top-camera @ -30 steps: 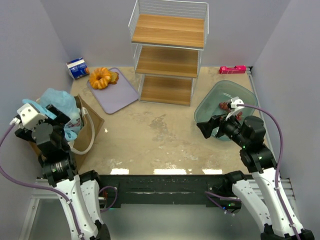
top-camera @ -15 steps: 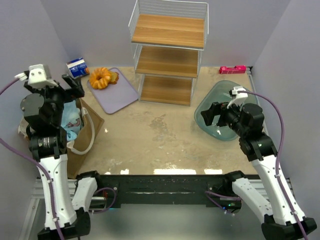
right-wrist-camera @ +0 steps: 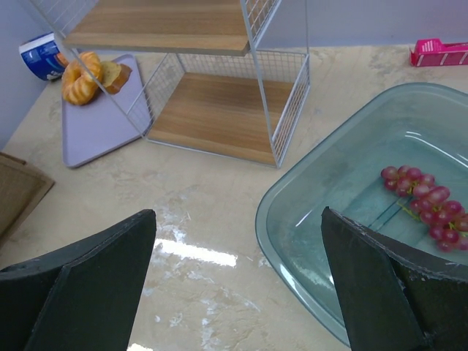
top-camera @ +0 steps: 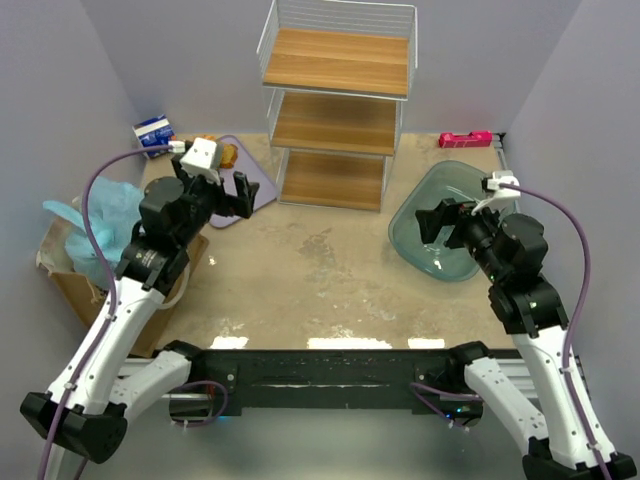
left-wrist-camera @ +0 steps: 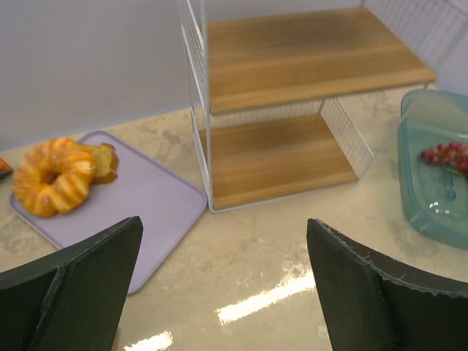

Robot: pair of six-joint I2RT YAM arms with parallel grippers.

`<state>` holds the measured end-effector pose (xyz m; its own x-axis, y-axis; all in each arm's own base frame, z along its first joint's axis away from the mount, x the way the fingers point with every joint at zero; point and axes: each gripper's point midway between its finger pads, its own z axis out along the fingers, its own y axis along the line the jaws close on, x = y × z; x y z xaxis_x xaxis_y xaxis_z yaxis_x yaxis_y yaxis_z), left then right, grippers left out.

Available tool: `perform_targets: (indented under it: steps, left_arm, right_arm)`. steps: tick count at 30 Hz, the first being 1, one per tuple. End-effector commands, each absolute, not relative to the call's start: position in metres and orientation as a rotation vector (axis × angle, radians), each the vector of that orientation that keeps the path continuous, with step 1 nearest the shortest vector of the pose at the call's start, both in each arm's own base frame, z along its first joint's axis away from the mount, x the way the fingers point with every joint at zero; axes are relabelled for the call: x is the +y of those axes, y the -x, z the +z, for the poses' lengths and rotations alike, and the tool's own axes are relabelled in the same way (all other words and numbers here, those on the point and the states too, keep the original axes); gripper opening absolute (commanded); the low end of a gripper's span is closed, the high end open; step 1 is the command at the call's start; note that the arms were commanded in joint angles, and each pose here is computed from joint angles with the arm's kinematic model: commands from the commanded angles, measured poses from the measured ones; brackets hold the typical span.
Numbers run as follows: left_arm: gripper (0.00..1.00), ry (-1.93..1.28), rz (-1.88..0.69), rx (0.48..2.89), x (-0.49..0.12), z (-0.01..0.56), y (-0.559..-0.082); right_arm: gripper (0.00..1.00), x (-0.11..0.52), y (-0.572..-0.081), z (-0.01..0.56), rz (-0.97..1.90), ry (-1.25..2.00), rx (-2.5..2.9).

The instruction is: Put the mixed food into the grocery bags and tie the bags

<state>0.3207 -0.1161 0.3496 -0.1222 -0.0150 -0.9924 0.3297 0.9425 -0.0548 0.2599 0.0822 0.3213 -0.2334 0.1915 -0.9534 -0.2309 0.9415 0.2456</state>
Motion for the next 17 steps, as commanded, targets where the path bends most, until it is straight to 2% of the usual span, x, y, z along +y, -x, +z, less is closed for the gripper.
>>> perform_targets:
  steps: [1,10,17]
  left_arm:
    - [1.00,-0.257,-0.375,1.561,-0.127,0.354,-0.314]
    - [1.00,-0.246,-0.437,1.458,-0.128,0.375,-0.295]
    - [1.00,-0.220,-0.407,1.509,-0.123,0.366,-0.301]
  right_arm:
    - [0.99,0.072,-0.256,0.344,0.348,0.024,1.654]
    - [0.99,0.062,-0.247,0.352,0.296,0.030,1.598]
    - [0.99,0.062,-0.246,0.353,0.296,0.033,1.589]
